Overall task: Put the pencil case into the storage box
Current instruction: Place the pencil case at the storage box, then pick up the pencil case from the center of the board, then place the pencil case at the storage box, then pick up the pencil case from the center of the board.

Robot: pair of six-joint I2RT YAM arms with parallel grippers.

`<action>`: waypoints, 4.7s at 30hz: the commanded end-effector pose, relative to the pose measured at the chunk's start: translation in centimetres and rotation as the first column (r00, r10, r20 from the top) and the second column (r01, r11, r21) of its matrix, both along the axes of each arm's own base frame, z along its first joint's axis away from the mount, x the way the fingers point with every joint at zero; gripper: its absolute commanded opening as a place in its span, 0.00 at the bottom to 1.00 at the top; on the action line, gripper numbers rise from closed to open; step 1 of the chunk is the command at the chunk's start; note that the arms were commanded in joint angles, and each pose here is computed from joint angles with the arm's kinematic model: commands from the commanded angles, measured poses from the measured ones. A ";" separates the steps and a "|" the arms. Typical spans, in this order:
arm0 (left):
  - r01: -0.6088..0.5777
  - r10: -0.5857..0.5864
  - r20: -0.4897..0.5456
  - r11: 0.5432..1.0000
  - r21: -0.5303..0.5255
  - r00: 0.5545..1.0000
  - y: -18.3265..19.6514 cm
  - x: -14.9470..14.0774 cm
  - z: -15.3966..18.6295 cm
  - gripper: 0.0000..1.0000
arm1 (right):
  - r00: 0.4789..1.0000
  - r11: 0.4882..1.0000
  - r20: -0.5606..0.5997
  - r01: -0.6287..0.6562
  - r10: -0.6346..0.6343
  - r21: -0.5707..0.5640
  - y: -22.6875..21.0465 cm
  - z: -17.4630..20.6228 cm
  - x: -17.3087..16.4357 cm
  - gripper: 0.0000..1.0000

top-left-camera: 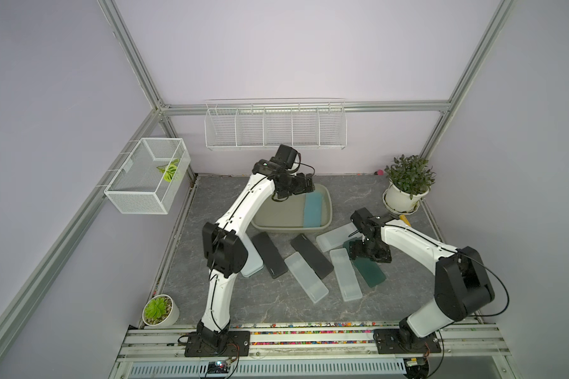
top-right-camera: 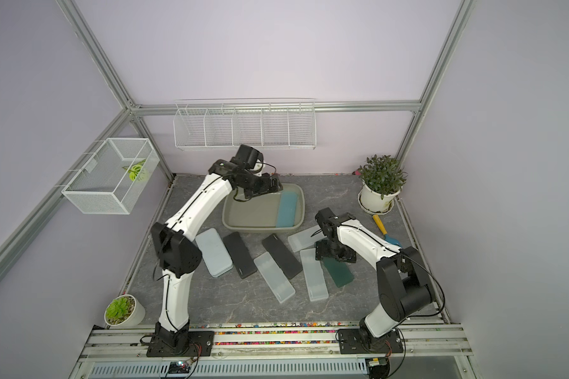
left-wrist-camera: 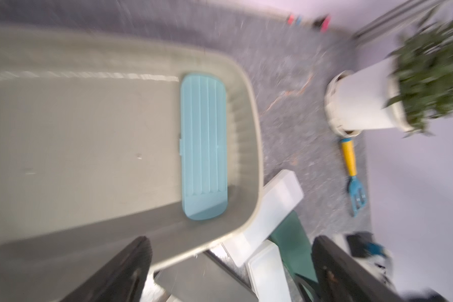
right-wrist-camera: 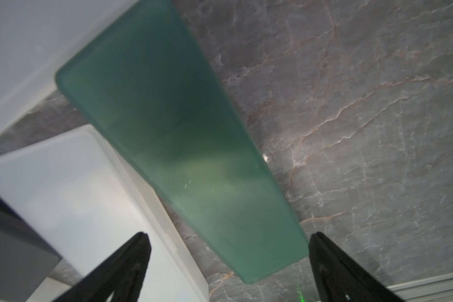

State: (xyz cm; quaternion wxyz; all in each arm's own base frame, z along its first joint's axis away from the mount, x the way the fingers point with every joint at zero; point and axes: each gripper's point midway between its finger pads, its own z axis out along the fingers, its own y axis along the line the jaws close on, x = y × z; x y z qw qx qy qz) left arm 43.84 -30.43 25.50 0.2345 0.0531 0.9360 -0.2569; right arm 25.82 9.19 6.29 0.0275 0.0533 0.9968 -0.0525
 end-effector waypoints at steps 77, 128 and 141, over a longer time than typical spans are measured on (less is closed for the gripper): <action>-0.464 0.484 0.009 0.834 0.298 0.875 25.2 -11.7 -1.2 0.97 | 0.949 0.908 0.308 -0.069 -0.068 0.412 26.4 -1.7 25.7 0.59; -0.289 0.405 -0.510 0.911 0.293 0.759 9.7 -18.5 -18.7 0.98 | 0.901 0.971 0.432 -0.071 -0.035 0.227 5.9 14.2 5.7 0.97; -0.282 0.450 -0.497 0.882 0.377 0.742 10.6 -18.3 -20.4 0.99 | 0.921 0.977 0.390 -0.062 -0.024 0.205 5.5 13.1 5.7 0.98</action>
